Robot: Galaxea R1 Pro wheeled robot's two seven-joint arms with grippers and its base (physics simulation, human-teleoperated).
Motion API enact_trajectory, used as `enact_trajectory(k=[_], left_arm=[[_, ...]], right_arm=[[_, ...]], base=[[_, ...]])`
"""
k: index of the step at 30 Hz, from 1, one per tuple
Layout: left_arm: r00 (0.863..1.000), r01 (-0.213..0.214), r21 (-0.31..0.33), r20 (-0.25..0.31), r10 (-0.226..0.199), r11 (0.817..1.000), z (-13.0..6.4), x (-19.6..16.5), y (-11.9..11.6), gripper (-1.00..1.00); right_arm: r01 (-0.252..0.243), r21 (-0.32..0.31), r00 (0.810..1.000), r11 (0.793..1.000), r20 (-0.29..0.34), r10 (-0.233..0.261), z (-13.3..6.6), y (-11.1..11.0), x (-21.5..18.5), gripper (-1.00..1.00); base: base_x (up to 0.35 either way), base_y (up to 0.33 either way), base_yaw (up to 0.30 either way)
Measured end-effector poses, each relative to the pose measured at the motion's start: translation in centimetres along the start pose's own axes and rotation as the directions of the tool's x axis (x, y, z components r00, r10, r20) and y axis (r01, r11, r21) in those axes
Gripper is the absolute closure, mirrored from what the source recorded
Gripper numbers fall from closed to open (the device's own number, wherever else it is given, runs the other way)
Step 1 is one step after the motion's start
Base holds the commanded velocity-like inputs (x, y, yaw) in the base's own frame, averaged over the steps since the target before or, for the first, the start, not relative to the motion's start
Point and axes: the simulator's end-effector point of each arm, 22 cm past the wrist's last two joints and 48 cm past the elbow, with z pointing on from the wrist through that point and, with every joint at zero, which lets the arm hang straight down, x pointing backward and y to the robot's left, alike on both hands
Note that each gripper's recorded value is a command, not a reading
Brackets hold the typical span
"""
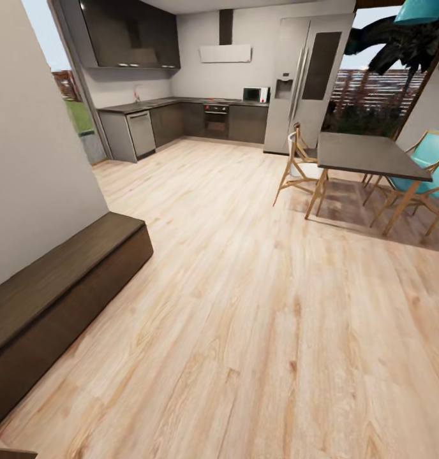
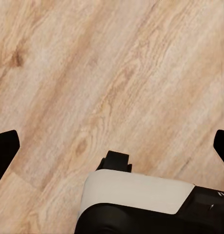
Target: Place each of the two pumpkins and all three candles from the living room inside a cabinet in the living room (use any cabinet), then make sure every cabinet is closed, and position the cauldron so it is next to a table in the living room.
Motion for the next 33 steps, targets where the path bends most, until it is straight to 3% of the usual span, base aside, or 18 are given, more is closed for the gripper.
enact_trajectory(k=[3,7,10,13,16,19,24,26,27,29,33], left_arm=[[1.0,-0.002,-0.01,0.003,0.002,1.0,0.1,-0.1,0.8,-1.0],[1.0,-0.017,-0.05,0.014,0.018,0.999,0.7,-0.7,4.2,-1.0],[0.999,-0.025,-0.041,0.025,0.026,0.999,1.0,-1.2,5.4,-1.0],[0.996,-0.03,0.034,0.083,0.027,0.999,1.1,-2.4,5.3,-1.0],[0.983,-0.065,0.158,0.181,0.036,0.985,0.4,-3.6,3.9,-1.0],[0.972,-0.089,0.191,0.233,0.043,0.978,-0.2,-4.1,4.5,-1.0],[0.967,-0.101,0.185,0.248,0.053,0.978,-0.2,-4.3,5.8,-1.0],[0.967,-0.097,0.183,0.249,0.049,0.978,-0.2,-4.4,5.9,-1.0],[0.969,-0.047,0.163,0.246,0.005,0.985,-0.1,-4.6,6.5,-1.0],[0.969,-0.021,0.154,0.245,-0.018,0.988,0.0,-4.6,6.8,-1.0],[0.97,0.004,0.145,0.241,-0.039,0.989,0.0,-4.6,7.0,-1.0]], right_arm=[[-0.011,0.011,1.0,1.0,-0.004,0.011,0.0,-0.4,0.1,-1.0],[-0.032,0.031,0.999,0.999,-0.01,0.033,0.1,-1.0,0.2,-1.0],[-0.037,0.035,0.999,0.999,-0.011,0.037,0.1,-1.1,0.3,-1.0],[-0.039,0.037,0.999,0.999,-0.012,0.039,0.1,-1.1,0.3,-1.0],[-0.039,0.038,0.999,0.999,-0.011,0.04,0.1,-1.2,0.2,-1.0],[-0.039,0.038,0.999,0.999,-0.011,0.04,0.1,-1.2,0.2,-1.0],[-0.039,0.038,0.999,0.999,-0.012,0.04,0.1,-1.2,0.3,-1.0],[-0.039,0.038,0.999,0.999,-0.012,0.04,0.1,-1.2,0.3,-1.0],[-0.039,0.039,0.999,0.999,-0.012,0.039,0.1,-1.2,0.3,-1.0],[-0.039,0.038,0.999,0.999,-0.013,0.039,0.1,-1.2,0.3,-1.0],[-0.039,0.038,0.999,0.999,-0.014,0.039,0.0,-1.2,0.4,-1.0]], base=[[0.003,-0.055,-0.256],[0.001,-0.012,-0.256],[0.0,-0.003,-0.256],[0.0,-0.001,-0.256],[0.0,0.0,-0.256],[0.0,0.0,-0.256],[0.0,0.0,-0.256],[0.103,0.0,-0.256],[0.23,0.0,-0.256],[0.273,0.0,-0.256],[0.311,0.0,-0.256]])
